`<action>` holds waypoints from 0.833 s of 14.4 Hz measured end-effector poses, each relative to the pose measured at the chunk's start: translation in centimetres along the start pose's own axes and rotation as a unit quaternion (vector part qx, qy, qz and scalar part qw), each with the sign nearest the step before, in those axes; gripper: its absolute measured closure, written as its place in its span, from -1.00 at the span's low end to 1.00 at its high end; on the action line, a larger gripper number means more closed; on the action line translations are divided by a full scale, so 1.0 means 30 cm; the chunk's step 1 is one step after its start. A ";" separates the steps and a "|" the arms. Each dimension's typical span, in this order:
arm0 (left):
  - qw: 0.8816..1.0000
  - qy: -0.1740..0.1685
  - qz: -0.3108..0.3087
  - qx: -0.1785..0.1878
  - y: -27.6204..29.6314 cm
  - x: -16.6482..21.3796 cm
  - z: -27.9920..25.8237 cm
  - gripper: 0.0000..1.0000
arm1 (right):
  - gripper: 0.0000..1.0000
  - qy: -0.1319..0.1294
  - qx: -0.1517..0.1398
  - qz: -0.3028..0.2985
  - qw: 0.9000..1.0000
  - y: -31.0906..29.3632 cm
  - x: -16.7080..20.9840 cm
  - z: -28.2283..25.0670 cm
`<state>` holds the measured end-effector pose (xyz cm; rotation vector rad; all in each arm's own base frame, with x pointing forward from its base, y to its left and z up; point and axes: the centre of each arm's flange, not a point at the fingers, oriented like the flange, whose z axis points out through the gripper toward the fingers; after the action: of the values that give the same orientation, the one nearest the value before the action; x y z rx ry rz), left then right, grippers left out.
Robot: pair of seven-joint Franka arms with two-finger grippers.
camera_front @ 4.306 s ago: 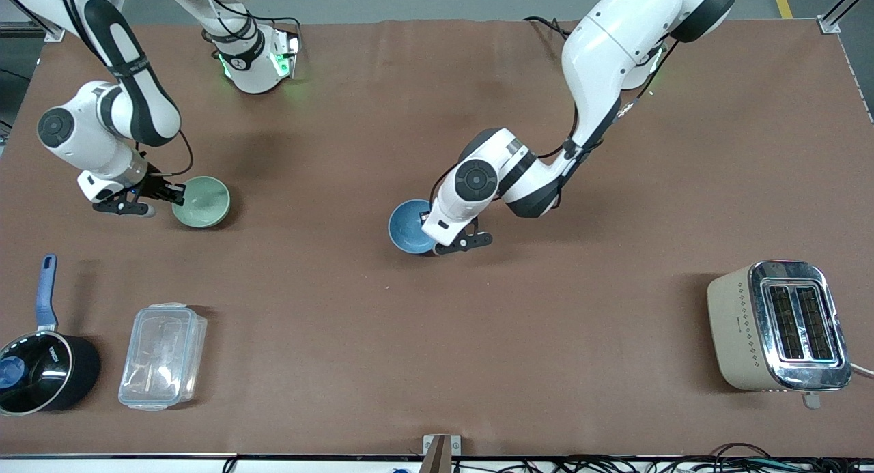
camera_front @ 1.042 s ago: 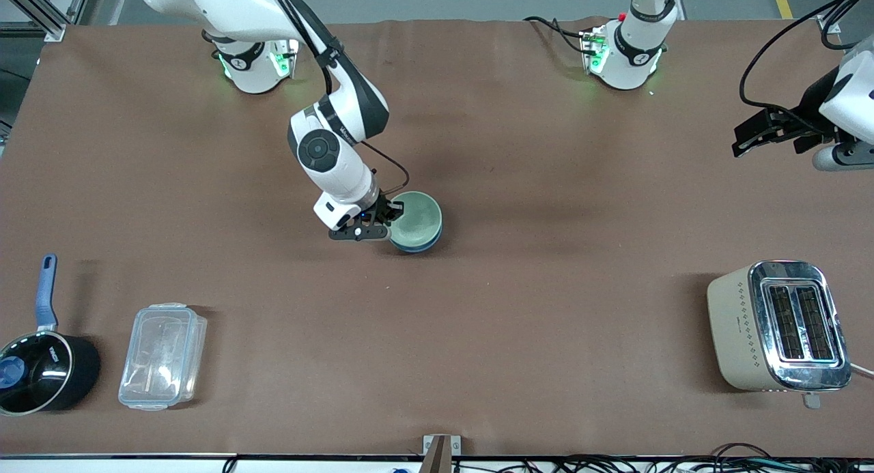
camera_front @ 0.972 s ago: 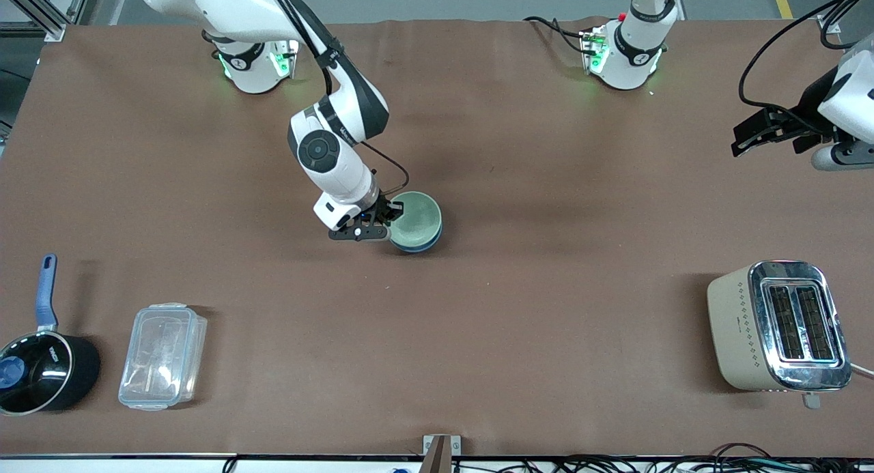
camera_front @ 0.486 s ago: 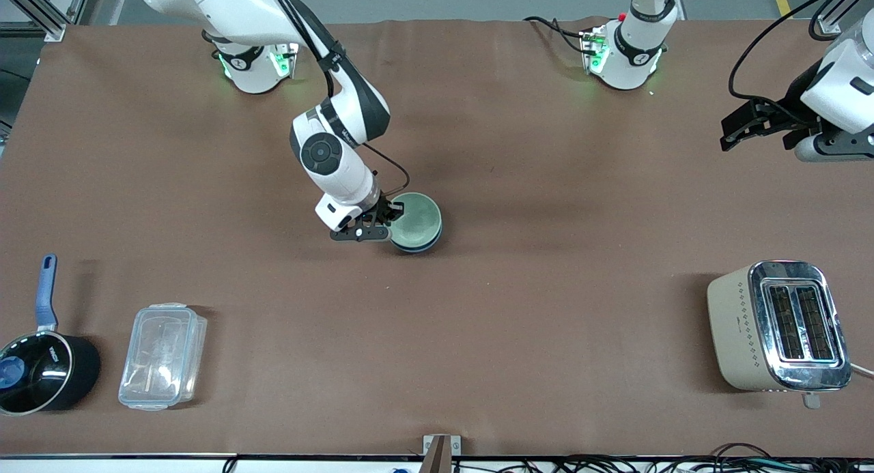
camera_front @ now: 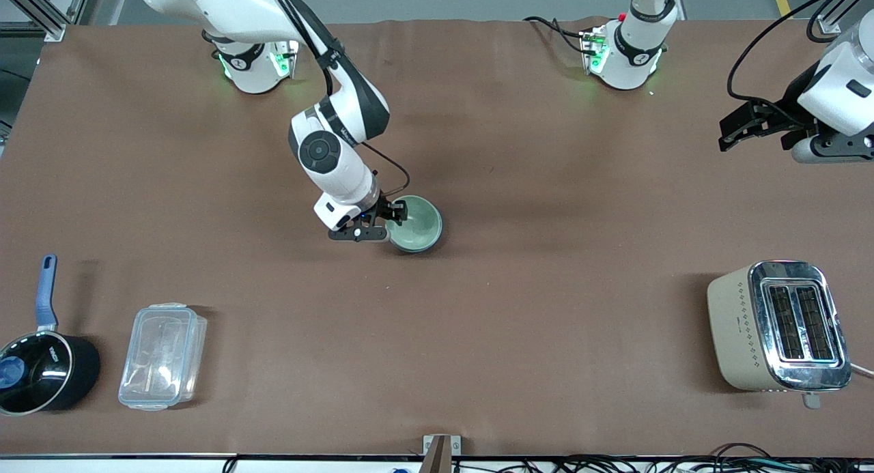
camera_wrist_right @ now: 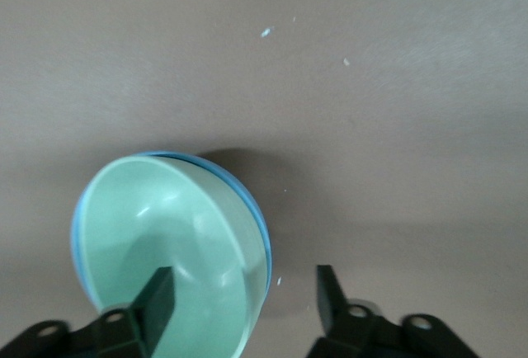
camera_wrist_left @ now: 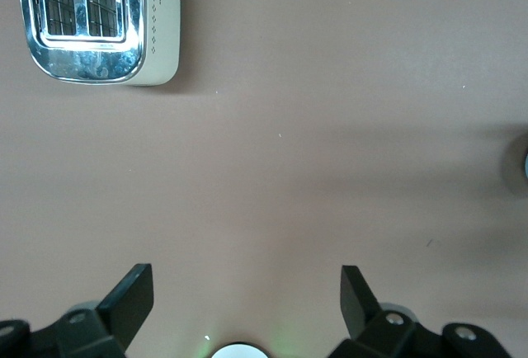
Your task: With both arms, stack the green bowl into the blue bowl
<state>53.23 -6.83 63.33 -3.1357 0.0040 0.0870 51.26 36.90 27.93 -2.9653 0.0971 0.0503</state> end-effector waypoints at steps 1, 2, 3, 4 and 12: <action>1.000 0.002 0.001 0.000 0.002 0.001 -0.001 -1.00 | -0.83 0.000 0.003 0.007 1.000 0.013 0.023 -0.082; 1.000 0.005 0.001 -0.001 0.005 0.003 -0.002 -1.00 | -0.99 0.002 0.008 0.015 1.000 0.040 0.049 -0.179; 1.000 0.006 0.002 -0.001 0.008 0.005 -0.002 -1.00 | -1.00 0.008 0.013 0.023 1.000 0.079 0.076 -0.282; 1.000 0.007 0.004 -0.001 0.014 0.006 0.000 -1.00 | -1.00 0.019 0.012 0.027 0.999 0.131 0.099 -0.385; 1.000 0.009 0.024 0.000 0.082 0.007 0.009 -1.00 | -1.00 0.093 -0.037 0.048 0.994 0.605 0.268 -0.906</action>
<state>53.42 -9.29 63.04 -3.1373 0.0802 0.0578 58.82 13.81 51.25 -3.0309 0.2686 -0.2157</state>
